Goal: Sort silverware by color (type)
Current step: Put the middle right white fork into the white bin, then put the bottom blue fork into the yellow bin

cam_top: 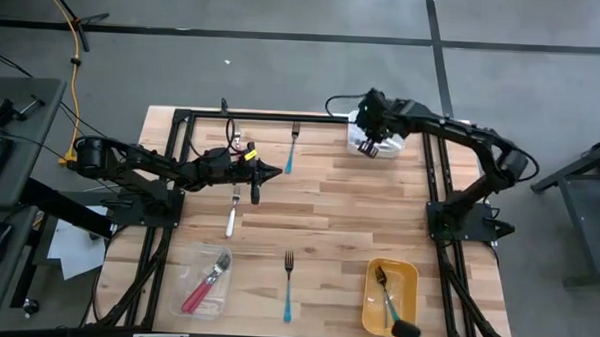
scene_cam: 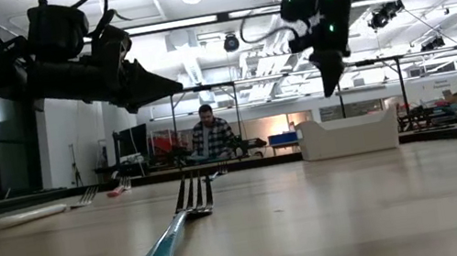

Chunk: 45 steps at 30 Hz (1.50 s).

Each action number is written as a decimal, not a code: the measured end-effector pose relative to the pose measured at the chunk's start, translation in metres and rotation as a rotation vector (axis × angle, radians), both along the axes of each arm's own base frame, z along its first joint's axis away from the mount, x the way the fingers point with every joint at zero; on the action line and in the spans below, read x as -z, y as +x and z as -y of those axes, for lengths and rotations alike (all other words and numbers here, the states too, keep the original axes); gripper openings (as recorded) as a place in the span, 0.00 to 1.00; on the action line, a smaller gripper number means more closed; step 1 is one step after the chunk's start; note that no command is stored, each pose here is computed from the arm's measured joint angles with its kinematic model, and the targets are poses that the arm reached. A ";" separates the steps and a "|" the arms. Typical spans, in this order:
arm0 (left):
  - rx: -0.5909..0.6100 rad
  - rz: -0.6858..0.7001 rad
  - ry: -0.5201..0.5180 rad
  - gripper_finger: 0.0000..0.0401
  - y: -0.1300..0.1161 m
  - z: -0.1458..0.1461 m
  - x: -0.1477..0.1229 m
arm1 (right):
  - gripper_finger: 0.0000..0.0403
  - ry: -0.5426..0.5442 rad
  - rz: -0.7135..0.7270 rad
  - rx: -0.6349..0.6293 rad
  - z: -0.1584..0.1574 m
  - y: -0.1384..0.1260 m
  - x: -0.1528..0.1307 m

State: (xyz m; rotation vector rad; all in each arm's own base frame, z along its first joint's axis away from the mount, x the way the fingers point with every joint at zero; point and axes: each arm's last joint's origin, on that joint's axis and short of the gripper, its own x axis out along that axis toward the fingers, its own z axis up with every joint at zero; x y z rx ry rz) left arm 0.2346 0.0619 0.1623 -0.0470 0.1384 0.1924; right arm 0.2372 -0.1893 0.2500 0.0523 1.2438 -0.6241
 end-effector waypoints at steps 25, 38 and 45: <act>0.000 -0.011 -0.031 0.00 0.000 0.001 0.002 | 0.15 0.064 -0.089 -0.026 0.060 -0.007 0.058; 0.028 -0.011 -0.031 0.00 0.002 0.008 0.002 | 0.14 -0.045 -0.043 -0.006 0.029 0.001 0.020; 0.147 -0.011 -0.040 0.00 0.004 0.021 0.002 | 0.01 -0.052 0.217 -0.083 -0.020 0.009 0.022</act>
